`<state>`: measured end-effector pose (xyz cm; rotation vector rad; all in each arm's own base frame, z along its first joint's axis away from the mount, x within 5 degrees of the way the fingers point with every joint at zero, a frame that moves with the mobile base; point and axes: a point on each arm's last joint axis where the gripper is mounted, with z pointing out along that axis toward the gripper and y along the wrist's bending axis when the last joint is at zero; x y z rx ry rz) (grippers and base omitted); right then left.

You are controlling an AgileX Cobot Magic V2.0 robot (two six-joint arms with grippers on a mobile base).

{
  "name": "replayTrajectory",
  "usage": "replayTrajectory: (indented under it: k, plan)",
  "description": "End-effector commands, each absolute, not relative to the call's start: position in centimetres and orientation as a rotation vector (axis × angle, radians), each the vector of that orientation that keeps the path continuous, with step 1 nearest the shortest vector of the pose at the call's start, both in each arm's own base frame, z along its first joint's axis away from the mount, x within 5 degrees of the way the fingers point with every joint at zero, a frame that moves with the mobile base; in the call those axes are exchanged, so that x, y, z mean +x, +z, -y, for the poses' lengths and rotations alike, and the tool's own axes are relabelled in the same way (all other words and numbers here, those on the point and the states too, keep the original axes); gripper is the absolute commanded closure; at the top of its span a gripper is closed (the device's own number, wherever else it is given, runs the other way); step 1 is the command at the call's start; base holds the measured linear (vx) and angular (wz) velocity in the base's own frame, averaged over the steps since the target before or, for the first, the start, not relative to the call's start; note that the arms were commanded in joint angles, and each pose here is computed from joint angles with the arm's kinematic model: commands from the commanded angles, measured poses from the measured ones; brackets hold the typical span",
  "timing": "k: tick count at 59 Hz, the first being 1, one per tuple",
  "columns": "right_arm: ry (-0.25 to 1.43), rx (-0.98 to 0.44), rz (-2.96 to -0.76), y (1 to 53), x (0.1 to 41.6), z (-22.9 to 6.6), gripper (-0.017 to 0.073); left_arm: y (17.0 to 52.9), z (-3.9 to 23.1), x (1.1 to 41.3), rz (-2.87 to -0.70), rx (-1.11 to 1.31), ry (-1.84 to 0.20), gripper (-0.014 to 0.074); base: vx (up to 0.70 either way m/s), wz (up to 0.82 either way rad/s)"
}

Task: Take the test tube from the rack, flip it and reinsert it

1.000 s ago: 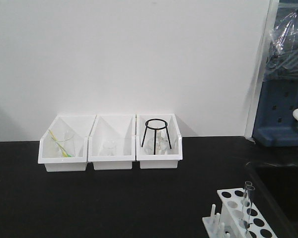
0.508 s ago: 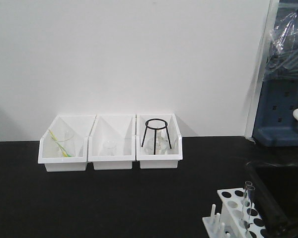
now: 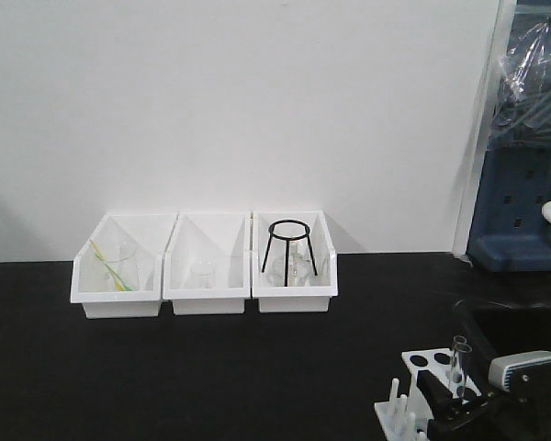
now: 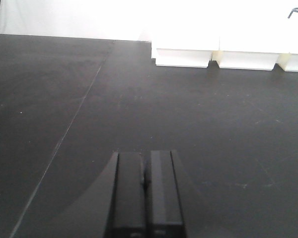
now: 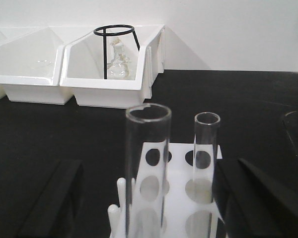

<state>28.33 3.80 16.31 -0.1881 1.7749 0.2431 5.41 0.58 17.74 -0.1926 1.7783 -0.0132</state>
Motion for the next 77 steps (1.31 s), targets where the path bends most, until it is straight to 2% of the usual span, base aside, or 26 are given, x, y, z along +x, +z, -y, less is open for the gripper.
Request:
replayTrajectory:
  k: [1,5,10,15,23,25,40,50,61,64,67,75,77]
  plan:
    - [0.245,-0.199,-1.616,18.2,29.8,-4.0,0.0004,18.6,-0.5,5.5,-1.681,-0.178,-0.025,0.06,0.0,0.0]
    - [0.248,-0.203,-1.615,18.0,30.5,-4.1,0.0033,18.6,-0.5,5.5,-1.681,-0.178,-0.025,0.06,0.0,0.0]
    - [0.249,-0.203,-1.62,17.6,30.9,-4.1,0.0118,18.6,-0.5,5.5,-1.681,-0.178,-0.025,0.06,0.0,0.0]
    - [0.248,-0.202,-1.62,17.6,30.9,-4.1,0.0251,18.6,-0.5,5.5,-1.681,-0.178,-0.025,0.06,0.0,0.0]
    - [0.25,-0.212,-1.614,17.9,30.8,-4.2,0.053,18.6,-0.5,5.5,-1.681,-0.178,-0.025,0.06,0.0,0.0]
    - [0.25,-0.218,-1.61,18.1,30.7,-4.2,0.0575,18.6,-0.5,5.5,-1.681,-0.178,-0.025,0.06,0.0,0.0]
    - [0.216,-0.227,-1.53,23.0,29.3,-4.0,0.0571,18.6,-0.5,5.5,-1.681,-0.178,-0.025,0.06,0.0,0.0]
    - [0.198,-0.176,-1.486,30.0,28.0,-3.5,0.0571,18.6,-0.5,5.5,-1.681,-0.178,-0.025,0.06,0.0,0.0]
    - [0.098,-0.147,-1.462,37.7,26.1,-2.7,0.0571,18.6,-0.5,5.5,-1.681,-0.178,-0.025,0.06,0.0,0.0]
    - [0.009,-0.216,-1.467,38.9,25.6,-2.5,0.0571,18.6,-0.5,5.5,-1.681,-0.178,-0.025,0.06,0.0,0.0]
    - [-0.144,-0.352,-1.467,39.6,25.2,-2.5,0.0571,18.6,-0.5,5.5,-1.681,-0.178,-0.025,0.06,0.0,0.0]
    - [-0.739,-0.92,-1.377,39.2,24.6,-2.1,0.0571,18.6,-0.5,5.5,-1.681,-0.178,-0.025,0.06,0.0,0.0]
    - [-0.845,-1.025,-1.361,38.8,24.6,-1.9,0.0571,18.6,-0.5,5.5,-1.681,-0.178,-0.025,0.06,0.0,0.0]
